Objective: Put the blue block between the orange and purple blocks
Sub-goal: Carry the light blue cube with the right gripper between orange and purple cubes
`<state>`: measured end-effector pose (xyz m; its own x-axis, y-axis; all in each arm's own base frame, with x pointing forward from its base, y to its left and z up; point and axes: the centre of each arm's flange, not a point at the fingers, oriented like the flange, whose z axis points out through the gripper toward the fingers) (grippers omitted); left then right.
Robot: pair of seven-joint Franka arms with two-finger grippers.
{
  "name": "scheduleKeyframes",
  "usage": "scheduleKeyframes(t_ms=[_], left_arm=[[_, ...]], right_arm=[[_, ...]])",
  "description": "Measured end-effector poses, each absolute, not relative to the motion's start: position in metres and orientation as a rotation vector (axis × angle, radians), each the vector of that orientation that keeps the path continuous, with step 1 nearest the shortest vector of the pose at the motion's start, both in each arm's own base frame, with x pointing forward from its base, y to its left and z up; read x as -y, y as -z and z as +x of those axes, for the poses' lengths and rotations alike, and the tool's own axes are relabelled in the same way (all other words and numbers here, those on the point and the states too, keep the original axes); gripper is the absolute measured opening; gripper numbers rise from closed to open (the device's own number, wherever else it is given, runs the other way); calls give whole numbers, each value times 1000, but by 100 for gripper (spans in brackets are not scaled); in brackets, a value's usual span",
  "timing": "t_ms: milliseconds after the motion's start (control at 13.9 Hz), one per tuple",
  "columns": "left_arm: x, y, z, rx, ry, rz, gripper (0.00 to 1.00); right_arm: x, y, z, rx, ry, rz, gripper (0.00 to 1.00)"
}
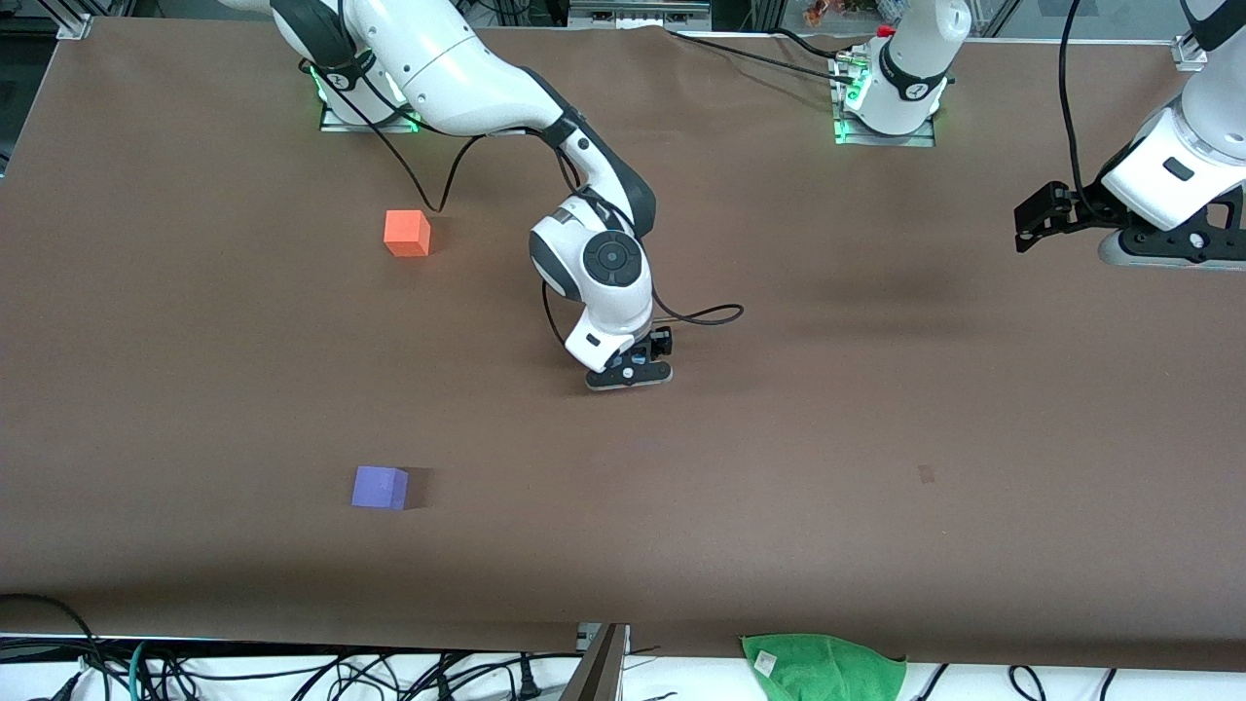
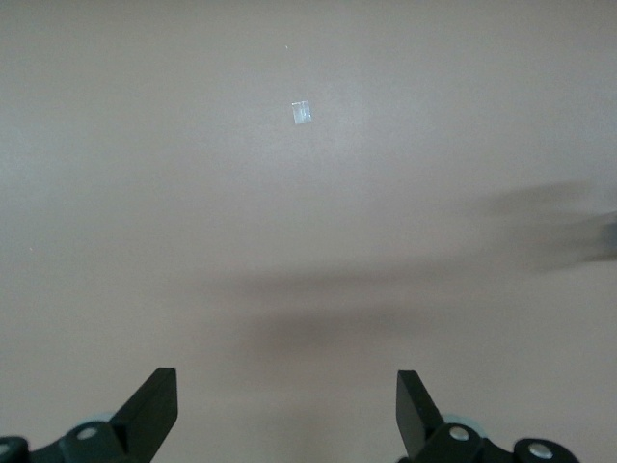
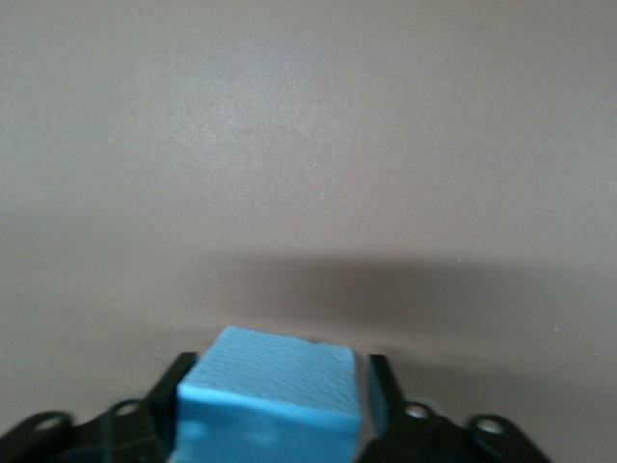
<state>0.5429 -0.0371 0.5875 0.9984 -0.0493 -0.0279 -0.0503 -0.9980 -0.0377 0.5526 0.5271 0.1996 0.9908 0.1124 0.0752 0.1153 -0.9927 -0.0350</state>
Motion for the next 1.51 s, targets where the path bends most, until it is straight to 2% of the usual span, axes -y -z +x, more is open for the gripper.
scheduleKeyframes(t_ms=[72,287,503,862,1077,1292,1508], left_arm=[[37,-587,543,-77,-42,-3102,100],[37,-587,543,-78,-42,-3102,100],[37,-587,543,-78,-42,-3102,100],[38,-587,543,-79,-43,-3102,100],[38,-587,543,-79,-44,-3102,100],[38,-587,543,-80,-44,-3102,100],[38,-587,543,-80,-44,-3102,100]], right_arm=[[-527,-200,553,172,116,-3094,61],[-524,-202,556,163,127,-3099,53],[-492,-222,585,105,132,-3122,53],[-389,-282,644,165,-6,-3157,53],[-309,-285,666,283,-88,-3135,53],[-205,-277,667,354,-79,-3071,53],[-148,-265,637,325,-45,-3073,53]])
